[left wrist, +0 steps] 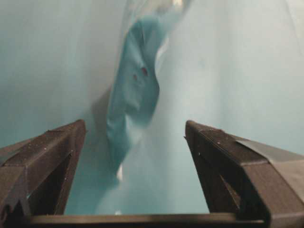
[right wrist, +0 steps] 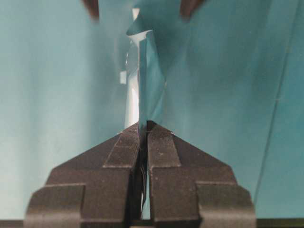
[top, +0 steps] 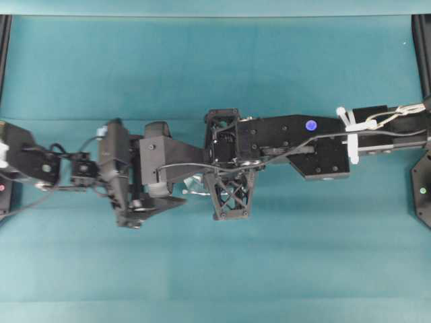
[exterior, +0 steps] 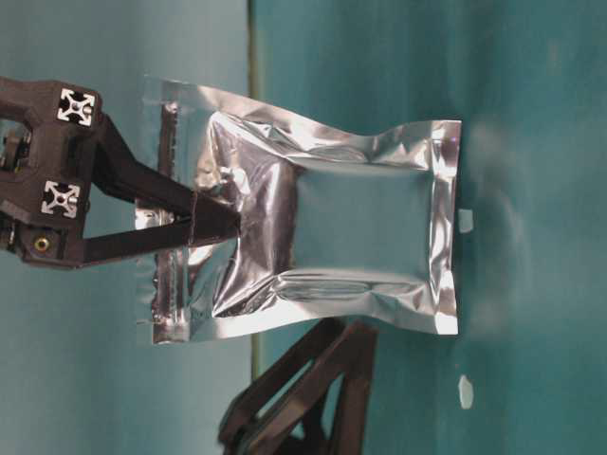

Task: Hand over the silver zip bag and make it stand upright.

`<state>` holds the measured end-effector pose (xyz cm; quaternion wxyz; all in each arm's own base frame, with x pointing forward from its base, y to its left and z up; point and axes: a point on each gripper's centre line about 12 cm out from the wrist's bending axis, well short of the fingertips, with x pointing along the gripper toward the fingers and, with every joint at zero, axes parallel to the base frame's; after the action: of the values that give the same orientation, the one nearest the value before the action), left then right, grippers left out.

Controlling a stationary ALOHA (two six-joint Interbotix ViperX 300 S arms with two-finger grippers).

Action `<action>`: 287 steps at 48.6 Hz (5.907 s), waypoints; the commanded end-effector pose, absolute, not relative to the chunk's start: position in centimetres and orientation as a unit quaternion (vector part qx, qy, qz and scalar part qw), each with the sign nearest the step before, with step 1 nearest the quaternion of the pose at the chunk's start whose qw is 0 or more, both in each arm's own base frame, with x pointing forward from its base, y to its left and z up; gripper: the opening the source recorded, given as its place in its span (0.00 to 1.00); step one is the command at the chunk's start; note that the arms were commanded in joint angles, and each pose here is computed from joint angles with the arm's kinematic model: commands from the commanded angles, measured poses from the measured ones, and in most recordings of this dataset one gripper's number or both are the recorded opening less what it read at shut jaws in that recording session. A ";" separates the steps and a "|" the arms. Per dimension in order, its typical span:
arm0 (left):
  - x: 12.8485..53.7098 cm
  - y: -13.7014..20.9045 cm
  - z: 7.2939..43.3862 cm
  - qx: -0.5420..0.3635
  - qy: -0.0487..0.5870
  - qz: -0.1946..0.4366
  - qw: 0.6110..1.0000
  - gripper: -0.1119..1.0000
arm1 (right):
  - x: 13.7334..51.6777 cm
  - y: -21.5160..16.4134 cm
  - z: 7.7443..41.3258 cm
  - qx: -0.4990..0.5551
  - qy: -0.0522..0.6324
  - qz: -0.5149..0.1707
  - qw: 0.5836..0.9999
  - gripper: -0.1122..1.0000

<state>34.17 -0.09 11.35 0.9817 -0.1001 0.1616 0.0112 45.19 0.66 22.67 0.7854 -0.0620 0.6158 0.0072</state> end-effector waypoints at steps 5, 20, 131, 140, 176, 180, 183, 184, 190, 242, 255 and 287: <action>35.9 -0.2 10.7 -0.102 0.141 0.008 0.985 0.92 | 45.2 0.7 23.1 -0.061 0.611 0.005 0.789 0.11; 38.6 0.0 9.5 -0.107 0.134 0.009 0.985 0.92 | 45.2 0.7 23.1 -0.060 0.611 0.004 0.789 0.11; 39.6 -0.2 7.4 -0.054 0.192 0.004 0.980 0.37 | 44.8 1.9 24.3 -0.053 0.592 0.016 0.804 0.90; 39.6 -0.3 7.5 -0.053 0.191 0.003 0.980 0.37 | 43.6 1.1 25.8 -0.034 0.596 -0.003 0.802 0.91; 39.3 -0.5 7.5 -0.039 0.207 -0.002 0.977 0.37 | 33.9 0.2 30.7 0.055 0.417 -0.054 0.906 0.91; 39.3 -0.5 7.5 -0.039 0.207 -0.002 0.978 0.37 | 33.2 0.3 30.5 0.058 0.405 -0.051 0.911 0.91; 39.4 -0.5 7.6 -0.039 0.205 -0.002 0.978 0.37 | 32.4 0.3 30.5 0.058 0.399 -0.050 0.914 0.91; 39.4 -0.5 7.6 -0.039 0.204 -0.002 0.978 0.37 | 32.2 0.3 30.5 0.059 0.397 -0.049 0.915 0.91; 39.4 -0.5 7.6 -0.039 0.205 -0.002 0.978 0.37 | 30.9 0.2 30.6 0.059 0.385 -0.048 0.920 0.91; 39.4 -0.5 7.5 -0.038 0.207 -0.002 0.978 0.36 | 27.9 0.5 29.5 0.062 0.335 -0.033 0.940 0.91; 39.4 -0.5 7.6 -0.038 0.205 -0.002 0.978 0.36 | 27.9 0.6 29.4 0.062 0.335 -0.032 0.939 0.91; 39.3 -0.5 7.5 -0.038 0.207 -0.002 0.978 0.36 | 27.8 0.7 29.1 0.062 0.340 -0.030 0.938 0.91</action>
<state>39.29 -0.25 7.25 0.9768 -0.0395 0.2102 0.0015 27.84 0.59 28.47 0.9340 0.0561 0.3514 -0.0314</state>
